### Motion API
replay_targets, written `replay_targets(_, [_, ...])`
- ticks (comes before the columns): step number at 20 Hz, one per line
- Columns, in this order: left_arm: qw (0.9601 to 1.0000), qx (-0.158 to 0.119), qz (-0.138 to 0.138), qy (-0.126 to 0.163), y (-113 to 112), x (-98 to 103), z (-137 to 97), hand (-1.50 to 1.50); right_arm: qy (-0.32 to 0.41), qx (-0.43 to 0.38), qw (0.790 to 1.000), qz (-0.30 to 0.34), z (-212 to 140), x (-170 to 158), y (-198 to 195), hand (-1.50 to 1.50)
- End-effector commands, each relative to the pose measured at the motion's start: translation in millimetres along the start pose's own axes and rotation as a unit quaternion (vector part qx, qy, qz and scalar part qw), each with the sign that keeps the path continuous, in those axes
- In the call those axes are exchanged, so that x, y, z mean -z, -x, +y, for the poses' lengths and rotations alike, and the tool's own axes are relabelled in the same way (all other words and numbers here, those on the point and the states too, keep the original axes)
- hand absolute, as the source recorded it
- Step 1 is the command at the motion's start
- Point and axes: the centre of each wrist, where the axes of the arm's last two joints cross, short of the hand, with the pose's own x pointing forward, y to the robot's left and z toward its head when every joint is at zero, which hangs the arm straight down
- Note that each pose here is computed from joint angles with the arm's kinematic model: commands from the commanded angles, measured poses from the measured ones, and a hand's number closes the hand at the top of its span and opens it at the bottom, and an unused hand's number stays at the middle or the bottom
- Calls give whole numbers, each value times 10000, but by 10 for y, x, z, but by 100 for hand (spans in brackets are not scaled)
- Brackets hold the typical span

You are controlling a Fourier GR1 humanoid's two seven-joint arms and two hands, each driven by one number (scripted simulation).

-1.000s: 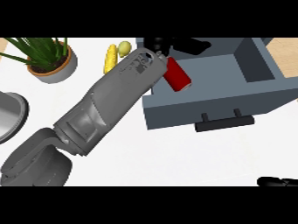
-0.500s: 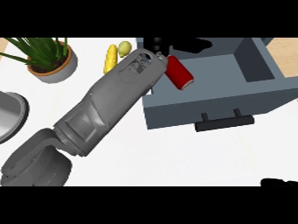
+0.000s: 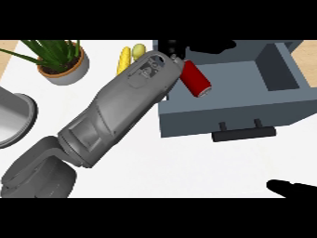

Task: Pick up the can, place it into the drawer and close the drawer

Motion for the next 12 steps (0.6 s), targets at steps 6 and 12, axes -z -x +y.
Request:
replay_targets(6, [9999, -60, -115, -49, -153, -2, -51, -150, -429, -1864, 9815, -88, 181, 195, -9, -150])
replay_targets(12, [9997, -223, 60, -10, -192, 36, -14, -150, -845, -2589, 9621, 98, 579, 335, 349, -150])
